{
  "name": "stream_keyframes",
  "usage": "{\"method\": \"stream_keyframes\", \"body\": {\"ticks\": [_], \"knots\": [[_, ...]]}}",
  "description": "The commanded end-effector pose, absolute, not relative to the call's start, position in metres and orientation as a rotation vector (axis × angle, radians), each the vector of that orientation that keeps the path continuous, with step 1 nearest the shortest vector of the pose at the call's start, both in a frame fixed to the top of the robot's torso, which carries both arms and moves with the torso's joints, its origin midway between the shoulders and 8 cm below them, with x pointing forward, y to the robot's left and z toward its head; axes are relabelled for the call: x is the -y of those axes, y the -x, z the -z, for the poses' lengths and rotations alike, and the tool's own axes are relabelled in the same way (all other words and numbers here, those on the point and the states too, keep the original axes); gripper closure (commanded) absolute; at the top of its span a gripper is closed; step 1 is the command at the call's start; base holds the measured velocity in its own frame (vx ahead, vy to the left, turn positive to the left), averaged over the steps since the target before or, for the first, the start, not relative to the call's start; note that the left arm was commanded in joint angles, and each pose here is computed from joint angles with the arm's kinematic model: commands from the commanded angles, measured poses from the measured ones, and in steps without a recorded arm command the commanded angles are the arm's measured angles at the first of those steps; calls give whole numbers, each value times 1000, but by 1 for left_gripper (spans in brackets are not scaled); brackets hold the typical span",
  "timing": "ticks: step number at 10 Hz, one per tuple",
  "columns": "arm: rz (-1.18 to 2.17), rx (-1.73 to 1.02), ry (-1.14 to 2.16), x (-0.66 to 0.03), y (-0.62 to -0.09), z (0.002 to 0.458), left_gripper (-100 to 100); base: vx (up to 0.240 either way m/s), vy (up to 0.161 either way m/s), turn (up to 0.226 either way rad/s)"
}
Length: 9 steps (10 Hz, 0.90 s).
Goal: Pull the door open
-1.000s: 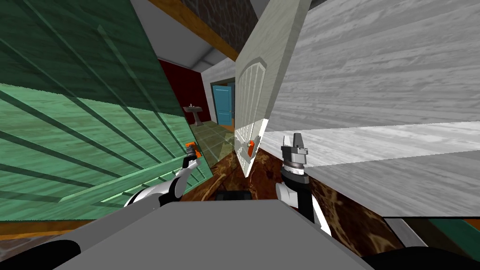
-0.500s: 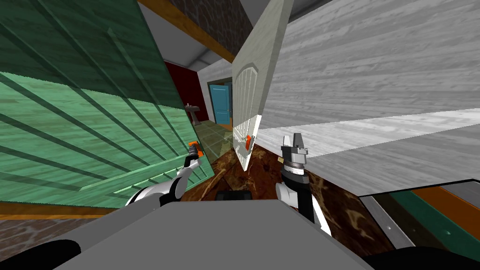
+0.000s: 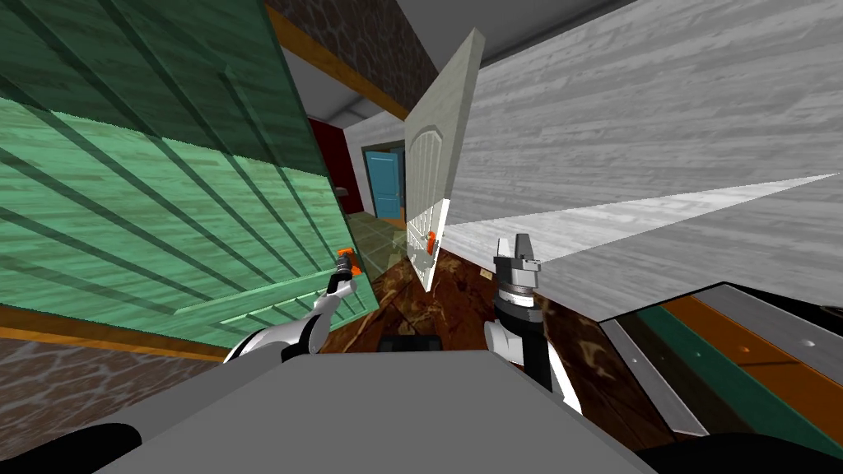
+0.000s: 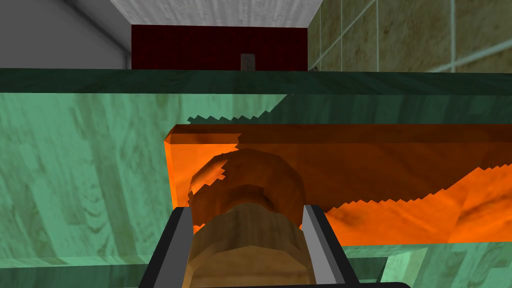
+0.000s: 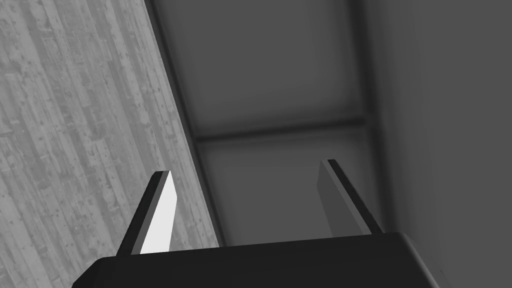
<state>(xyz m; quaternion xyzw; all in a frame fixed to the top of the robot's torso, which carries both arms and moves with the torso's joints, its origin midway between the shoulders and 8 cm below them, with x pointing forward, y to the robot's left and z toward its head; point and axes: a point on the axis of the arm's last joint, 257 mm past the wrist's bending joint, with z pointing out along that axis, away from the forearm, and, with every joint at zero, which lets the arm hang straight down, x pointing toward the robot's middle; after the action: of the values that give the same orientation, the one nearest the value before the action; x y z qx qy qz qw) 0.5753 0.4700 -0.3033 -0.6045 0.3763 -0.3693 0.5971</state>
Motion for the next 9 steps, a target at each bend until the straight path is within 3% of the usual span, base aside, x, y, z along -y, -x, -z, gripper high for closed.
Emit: {"method": "stream_keyframes", "body": {"ticks": [1, 9], "knots": [[868, -882, 1397, -466, -577, 302, 100, -160, 44, -63], [940, -942, 1359, -439, -590, 297, 100, -198, 39, -93]]}}
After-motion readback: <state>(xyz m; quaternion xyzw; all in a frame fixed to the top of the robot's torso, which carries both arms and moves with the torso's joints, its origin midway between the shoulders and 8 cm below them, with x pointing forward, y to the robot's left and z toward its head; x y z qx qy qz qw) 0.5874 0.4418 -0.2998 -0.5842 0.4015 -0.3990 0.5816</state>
